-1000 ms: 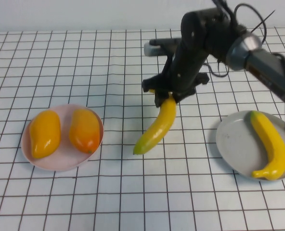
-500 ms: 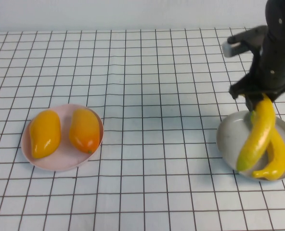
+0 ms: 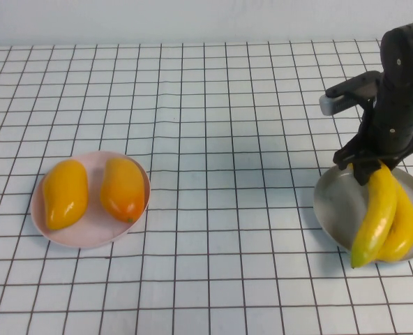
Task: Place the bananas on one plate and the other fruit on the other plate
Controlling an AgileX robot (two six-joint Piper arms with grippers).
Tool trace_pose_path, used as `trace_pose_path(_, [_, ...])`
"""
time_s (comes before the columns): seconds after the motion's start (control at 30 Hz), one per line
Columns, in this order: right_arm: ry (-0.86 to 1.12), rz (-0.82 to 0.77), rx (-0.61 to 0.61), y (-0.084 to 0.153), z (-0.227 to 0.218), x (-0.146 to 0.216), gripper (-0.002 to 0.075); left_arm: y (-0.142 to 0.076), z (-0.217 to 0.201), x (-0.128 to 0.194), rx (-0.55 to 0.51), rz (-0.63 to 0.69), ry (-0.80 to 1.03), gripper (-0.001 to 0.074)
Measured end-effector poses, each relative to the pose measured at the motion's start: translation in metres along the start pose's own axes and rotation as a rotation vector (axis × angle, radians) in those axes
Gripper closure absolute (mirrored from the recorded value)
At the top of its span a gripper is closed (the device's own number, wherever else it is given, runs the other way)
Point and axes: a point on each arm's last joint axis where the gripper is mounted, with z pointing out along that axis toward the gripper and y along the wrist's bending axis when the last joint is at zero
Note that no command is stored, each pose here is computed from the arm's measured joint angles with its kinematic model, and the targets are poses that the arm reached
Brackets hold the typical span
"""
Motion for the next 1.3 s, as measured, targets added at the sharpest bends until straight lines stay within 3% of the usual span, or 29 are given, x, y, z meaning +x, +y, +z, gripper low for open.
trace_pose_path(0.23, [-0.020, 0.022, -0.055, 0.006, 0.015, -0.007, 0.0392, 0.000, 0.000, 0.000, 0.000, 0.000, 0.000, 0.0738])
trace_pose_path(0.53, [0.015, 0.005, -0.022, 0.003, 0.016, -0.004, 0.0353, 0.000, 0.000, 0.000, 0.000, 0.000, 0.000, 0.0738])
trace_pose_path(0.63, [0.042, 0.003, -0.021, 0.003, 0.014, -0.001, 0.0374, 0.000, 0.000, 0.000, 0.000, 0.000, 0.000, 0.0738])
trace_pose_path(0.7, [0.028, 0.027, -0.031, 0.003, 0.007, 0.001, 0.0430, 0.000, 0.000, 0.000, 0.000, 0.000, 0.000, 0.0738])
trace_pose_path(0.83, [-0.160, 0.109, -0.122, 0.010, -0.027, 0.008, 0.0634, 0.000, 0.000, 0.000, 0.000, 0.000, 0.000, 0.0738])
trace_pose_path(0.9, [-0.316, 0.141, -0.178, 0.016, -0.051, 0.016, 0.0695, 0.000, 0.000, 0.000, 0.000, 0.000, 0.000, 0.0738])
trace_pose_path(1.03, [-0.591, 0.129, -0.219, 0.032, -0.102, 0.054, 0.0732, 0.000, 0.000, 0.000, 0.000, 0.000, 0.000, 0.0738])
trace_pose_path(1.3, [-0.975, 0.164, -0.233, 0.043, -0.143, 0.146, 0.0741, 0.000, 0.000, 0.000, 0.000, 0.000, 0.000, 0.0738])
